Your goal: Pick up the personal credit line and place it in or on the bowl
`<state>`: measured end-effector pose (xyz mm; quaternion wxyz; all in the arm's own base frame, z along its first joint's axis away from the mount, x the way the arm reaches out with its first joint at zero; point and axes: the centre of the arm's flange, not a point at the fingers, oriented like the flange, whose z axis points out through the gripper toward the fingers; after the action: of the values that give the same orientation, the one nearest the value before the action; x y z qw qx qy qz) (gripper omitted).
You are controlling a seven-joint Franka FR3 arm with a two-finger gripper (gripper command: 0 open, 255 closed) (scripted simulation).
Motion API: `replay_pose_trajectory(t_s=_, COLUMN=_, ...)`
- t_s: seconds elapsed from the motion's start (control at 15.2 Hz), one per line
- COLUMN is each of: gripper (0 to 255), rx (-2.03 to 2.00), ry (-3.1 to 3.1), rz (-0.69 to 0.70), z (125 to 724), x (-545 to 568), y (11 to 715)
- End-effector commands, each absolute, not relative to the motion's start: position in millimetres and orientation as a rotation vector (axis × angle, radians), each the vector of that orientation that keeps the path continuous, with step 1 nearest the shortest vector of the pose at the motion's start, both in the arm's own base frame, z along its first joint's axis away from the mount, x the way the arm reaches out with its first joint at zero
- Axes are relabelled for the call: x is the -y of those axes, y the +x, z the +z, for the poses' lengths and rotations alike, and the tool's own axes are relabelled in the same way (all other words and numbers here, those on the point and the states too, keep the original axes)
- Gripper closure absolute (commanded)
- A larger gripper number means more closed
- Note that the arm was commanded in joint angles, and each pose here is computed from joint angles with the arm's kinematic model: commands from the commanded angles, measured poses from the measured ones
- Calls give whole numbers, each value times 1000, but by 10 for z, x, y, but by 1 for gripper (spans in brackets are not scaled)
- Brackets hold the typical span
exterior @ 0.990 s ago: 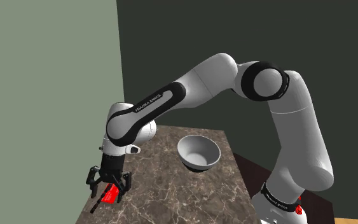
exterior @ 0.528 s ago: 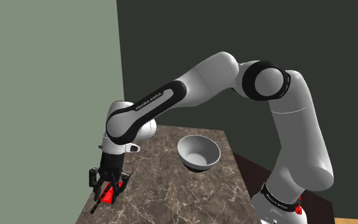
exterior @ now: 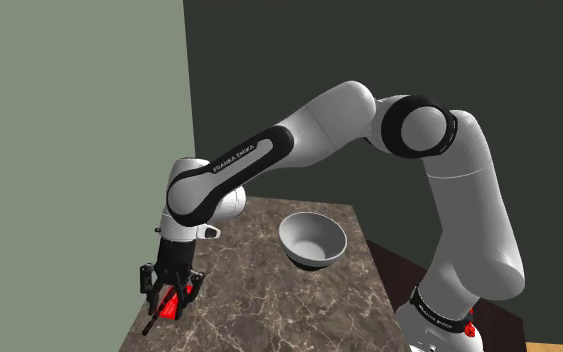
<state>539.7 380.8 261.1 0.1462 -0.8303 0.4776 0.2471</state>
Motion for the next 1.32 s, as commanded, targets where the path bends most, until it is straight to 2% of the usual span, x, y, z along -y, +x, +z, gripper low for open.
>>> replay_pose_trajectory(t_s=0.0, gripper=255, rx=-1377, ry=-2392, rz=714, z=2686, x=-3806, y=5385)
replay_pose_trajectory(t_s=1.25, gripper=255, rx=-1377, ry=-2392, rz=714, z=3689, x=-3806, y=5385)
